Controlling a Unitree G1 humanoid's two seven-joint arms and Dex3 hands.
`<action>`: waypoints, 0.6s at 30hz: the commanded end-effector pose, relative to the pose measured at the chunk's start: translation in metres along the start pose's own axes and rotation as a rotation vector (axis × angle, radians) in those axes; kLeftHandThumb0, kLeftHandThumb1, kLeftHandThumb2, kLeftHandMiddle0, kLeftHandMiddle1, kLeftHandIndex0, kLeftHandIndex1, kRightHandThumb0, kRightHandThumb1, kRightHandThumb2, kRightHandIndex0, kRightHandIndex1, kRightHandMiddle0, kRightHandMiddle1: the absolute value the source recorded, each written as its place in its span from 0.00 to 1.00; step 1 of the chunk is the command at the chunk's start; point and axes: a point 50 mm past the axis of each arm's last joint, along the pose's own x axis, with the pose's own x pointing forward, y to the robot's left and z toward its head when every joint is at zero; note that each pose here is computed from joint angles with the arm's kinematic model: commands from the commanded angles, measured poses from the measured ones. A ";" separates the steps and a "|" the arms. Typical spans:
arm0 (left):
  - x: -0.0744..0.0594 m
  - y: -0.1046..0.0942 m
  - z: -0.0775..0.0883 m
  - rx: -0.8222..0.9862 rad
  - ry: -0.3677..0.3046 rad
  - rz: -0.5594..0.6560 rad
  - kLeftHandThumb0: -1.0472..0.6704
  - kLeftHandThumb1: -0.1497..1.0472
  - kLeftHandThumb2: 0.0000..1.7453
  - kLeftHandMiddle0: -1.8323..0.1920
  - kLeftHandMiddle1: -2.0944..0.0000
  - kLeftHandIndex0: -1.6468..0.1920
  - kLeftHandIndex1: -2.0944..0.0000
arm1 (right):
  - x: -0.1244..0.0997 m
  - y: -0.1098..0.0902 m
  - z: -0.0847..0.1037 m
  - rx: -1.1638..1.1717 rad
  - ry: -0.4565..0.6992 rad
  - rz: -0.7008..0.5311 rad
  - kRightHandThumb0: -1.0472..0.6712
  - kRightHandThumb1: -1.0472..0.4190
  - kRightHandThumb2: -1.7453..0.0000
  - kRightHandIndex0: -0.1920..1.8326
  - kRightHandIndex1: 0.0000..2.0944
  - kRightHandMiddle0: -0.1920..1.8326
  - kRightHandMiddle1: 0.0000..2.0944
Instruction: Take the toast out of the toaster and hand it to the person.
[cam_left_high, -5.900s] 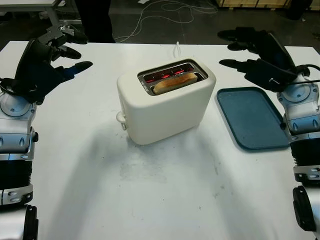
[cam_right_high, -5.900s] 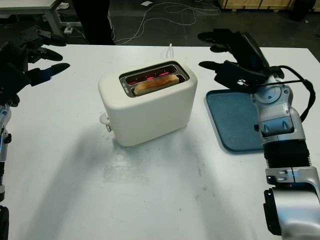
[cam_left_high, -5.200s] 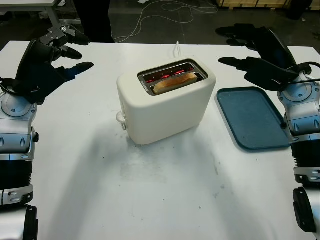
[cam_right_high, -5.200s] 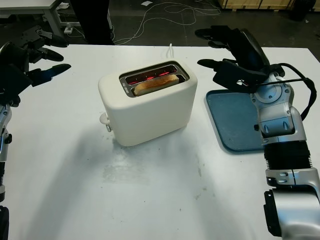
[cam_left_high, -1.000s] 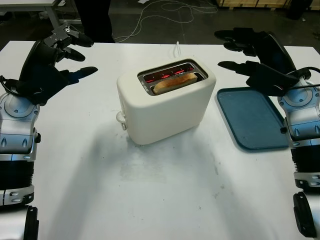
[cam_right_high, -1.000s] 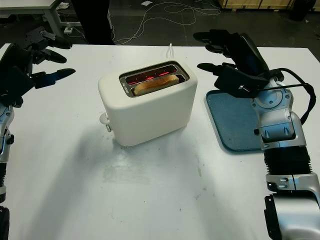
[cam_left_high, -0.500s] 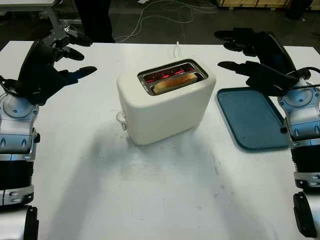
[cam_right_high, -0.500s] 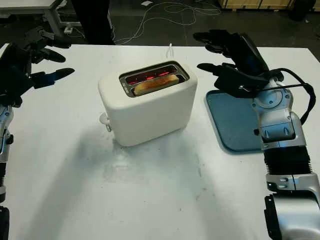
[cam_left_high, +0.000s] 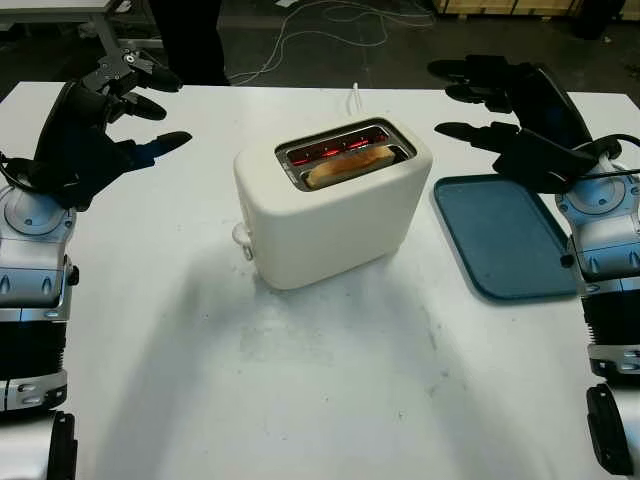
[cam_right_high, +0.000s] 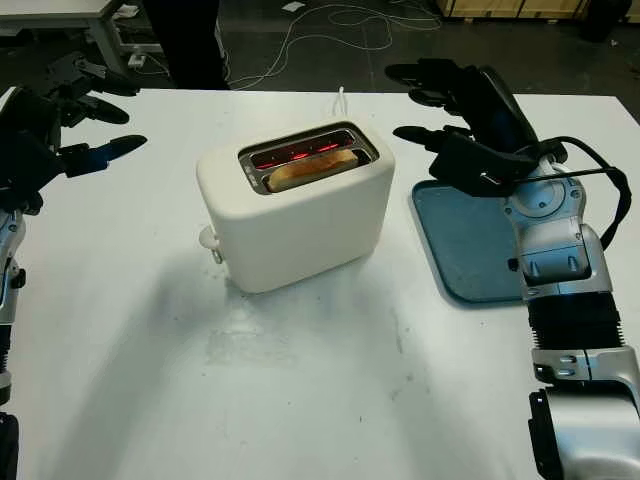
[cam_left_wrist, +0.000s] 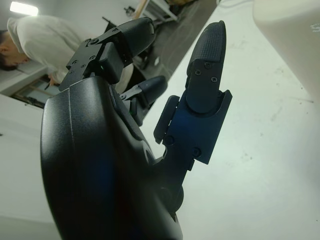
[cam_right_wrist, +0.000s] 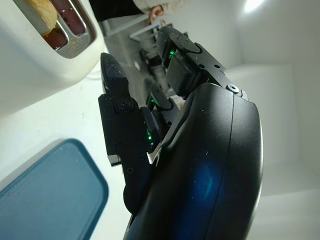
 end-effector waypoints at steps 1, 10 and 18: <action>-0.001 -0.001 0.001 0.008 -0.009 -0.002 0.30 0.74 0.18 0.81 0.41 0.77 0.51 | -0.002 0.001 -0.003 0.020 0.009 -0.004 0.48 0.09 0.98 0.41 0.02 0.40 0.00; -0.001 -0.001 0.001 -0.016 0.002 0.002 0.31 0.73 0.19 0.81 0.42 0.77 0.51 | -0.002 0.001 -0.003 -0.001 0.009 -0.004 0.47 0.09 0.98 0.42 0.02 0.41 0.00; -0.001 -0.001 0.001 0.002 -0.013 -0.003 0.29 0.73 0.19 0.81 0.41 0.77 0.50 | -0.002 0.001 -0.003 0.009 0.011 -0.006 0.48 0.09 0.98 0.42 0.02 0.41 0.00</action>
